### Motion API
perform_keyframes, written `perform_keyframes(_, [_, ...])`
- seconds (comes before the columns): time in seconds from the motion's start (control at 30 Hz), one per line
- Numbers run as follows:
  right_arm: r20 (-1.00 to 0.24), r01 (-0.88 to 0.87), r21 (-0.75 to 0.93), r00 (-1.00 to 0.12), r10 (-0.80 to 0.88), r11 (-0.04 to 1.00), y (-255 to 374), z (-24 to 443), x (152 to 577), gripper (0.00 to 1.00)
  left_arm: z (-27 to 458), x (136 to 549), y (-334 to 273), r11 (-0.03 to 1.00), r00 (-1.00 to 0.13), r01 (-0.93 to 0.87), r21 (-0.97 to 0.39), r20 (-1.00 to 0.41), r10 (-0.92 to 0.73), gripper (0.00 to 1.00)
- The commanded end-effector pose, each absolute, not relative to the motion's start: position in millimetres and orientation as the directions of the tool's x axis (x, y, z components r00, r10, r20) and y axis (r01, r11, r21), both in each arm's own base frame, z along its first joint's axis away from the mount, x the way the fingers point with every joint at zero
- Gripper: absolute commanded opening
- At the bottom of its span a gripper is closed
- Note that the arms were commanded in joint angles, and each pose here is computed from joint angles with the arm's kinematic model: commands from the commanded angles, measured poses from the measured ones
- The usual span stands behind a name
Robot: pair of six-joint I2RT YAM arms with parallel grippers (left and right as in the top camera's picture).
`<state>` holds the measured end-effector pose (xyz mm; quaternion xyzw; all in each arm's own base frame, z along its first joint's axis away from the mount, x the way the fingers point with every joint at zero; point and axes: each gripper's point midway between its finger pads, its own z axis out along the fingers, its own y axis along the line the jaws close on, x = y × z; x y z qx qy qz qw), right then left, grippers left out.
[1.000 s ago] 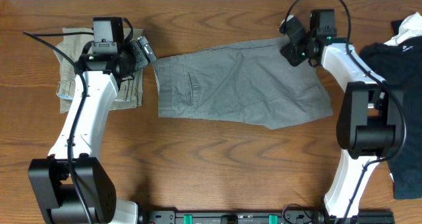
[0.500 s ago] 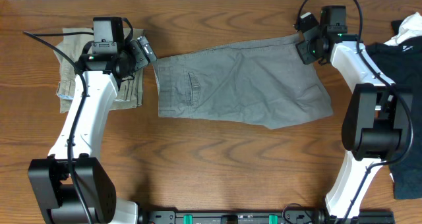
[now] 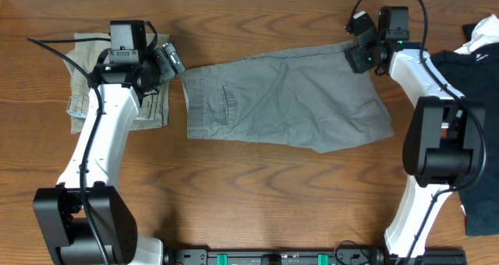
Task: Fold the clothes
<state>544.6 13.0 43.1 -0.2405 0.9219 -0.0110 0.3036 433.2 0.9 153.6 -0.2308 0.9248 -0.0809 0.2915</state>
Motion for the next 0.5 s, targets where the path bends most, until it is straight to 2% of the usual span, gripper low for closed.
perform_keyframes(0.0, [-0.549,-0.438,-0.137,-0.713,-0.436,0.889,6.1,24.6,547.1,0.61,155.3,434.1,0.6,0.883,-0.725,-0.374,-0.285,-0.504,-0.470,0.98])
perform_keyframes(0.17, [-0.567,-0.417,-0.136,-0.711,-0.416,0.899,4.0,27.7,551.7,0.59,155.3,434.1,0.6,0.883,-0.725,-0.374,-0.285,-0.504,-0.470,0.98])
perform_keyframes(0.47, [-0.575,-0.386,-0.123,-0.723,-0.383,0.914,-1.8,28.0,553.1,0.18,155.3,434.1,0.6,0.883,-0.725,-0.374,-0.285,-0.504,-0.470,0.98])
